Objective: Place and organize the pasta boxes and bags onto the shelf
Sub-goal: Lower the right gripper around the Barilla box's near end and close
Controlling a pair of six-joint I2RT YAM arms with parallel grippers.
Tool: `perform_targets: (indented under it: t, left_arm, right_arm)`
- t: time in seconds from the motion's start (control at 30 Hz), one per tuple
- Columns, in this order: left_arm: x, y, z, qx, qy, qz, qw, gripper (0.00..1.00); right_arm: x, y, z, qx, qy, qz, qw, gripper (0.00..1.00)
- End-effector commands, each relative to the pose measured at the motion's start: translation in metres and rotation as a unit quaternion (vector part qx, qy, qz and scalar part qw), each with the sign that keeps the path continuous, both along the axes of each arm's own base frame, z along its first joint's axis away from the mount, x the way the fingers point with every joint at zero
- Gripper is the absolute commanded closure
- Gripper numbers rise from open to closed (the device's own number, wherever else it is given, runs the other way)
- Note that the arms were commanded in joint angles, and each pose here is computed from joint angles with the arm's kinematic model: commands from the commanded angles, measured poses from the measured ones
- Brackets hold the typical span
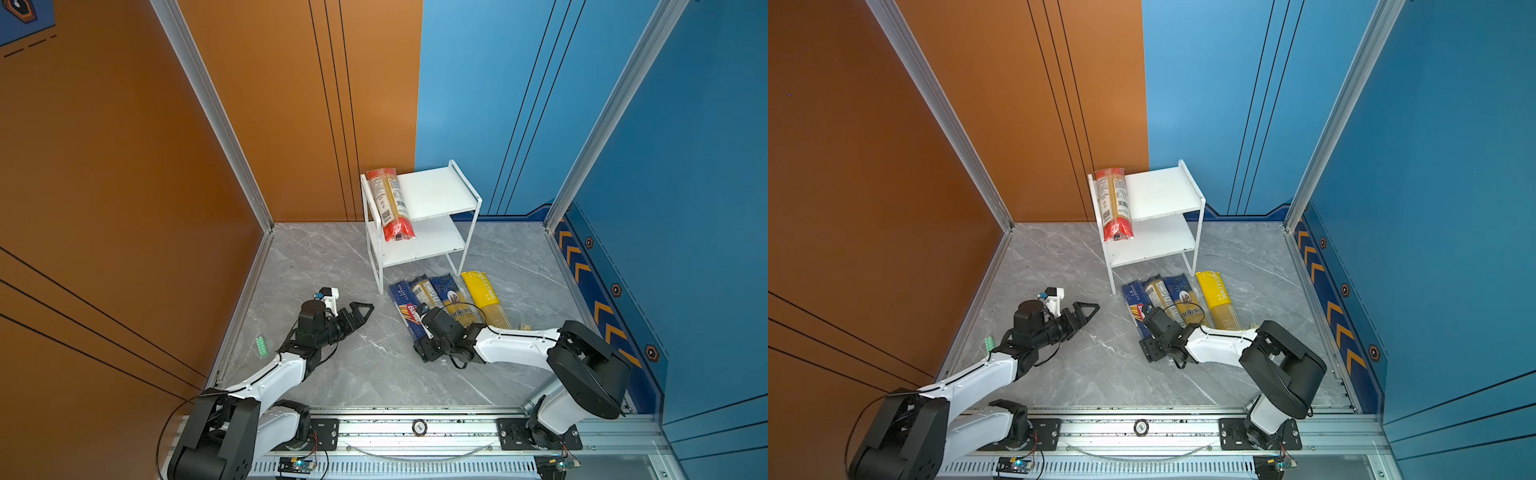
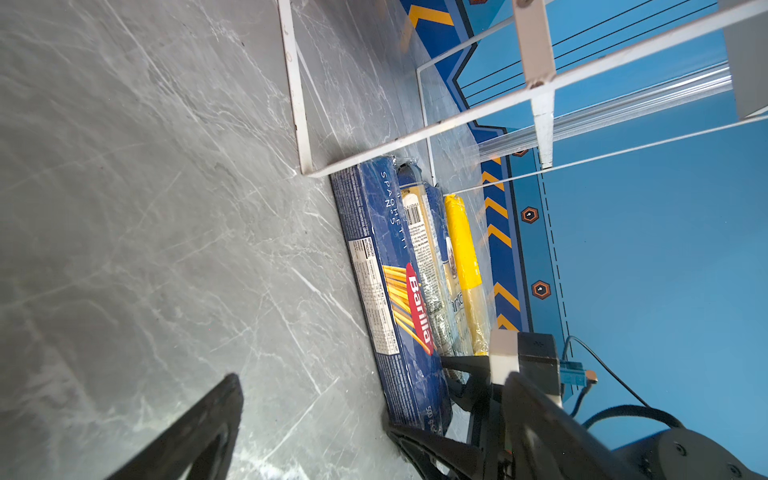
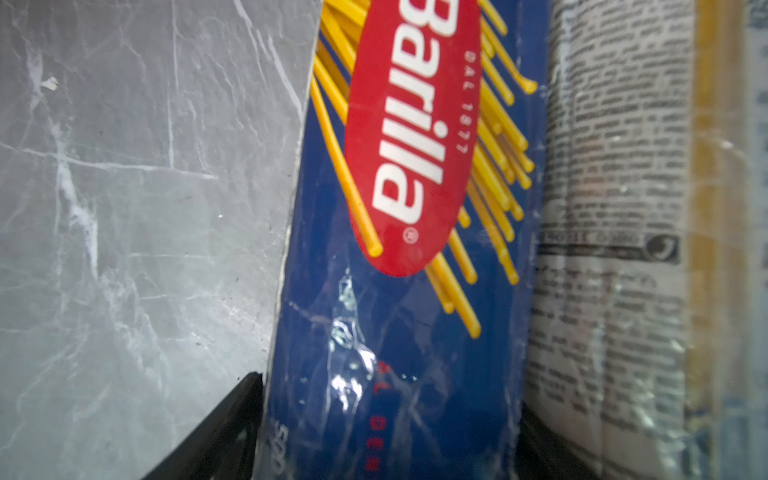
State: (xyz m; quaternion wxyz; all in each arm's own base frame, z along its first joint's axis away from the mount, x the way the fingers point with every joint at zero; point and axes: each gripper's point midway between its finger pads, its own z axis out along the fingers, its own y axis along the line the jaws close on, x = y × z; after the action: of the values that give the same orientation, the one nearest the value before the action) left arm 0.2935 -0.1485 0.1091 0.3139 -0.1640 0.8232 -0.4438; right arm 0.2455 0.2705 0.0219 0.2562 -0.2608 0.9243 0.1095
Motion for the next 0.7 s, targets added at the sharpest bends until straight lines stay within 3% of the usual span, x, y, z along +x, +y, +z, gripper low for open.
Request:
perform_targets:
  t: [0.0,0.67]
  left_arm:
    - [-0.006,-0.003,0.001,-0.007,-0.005,-0.015,1.0,0.02]
    - [-0.01,0.0,-0.004,-0.006,-0.004,-0.012,1.0,0.02]
  right_arm:
    - [-0.018,-0.02,-0.03,-0.045,0.04,-0.013,0.998,0.22]
    - [-0.041,-0.03,-0.047,-0.049,0.043,-0.018,0.998,0.22]
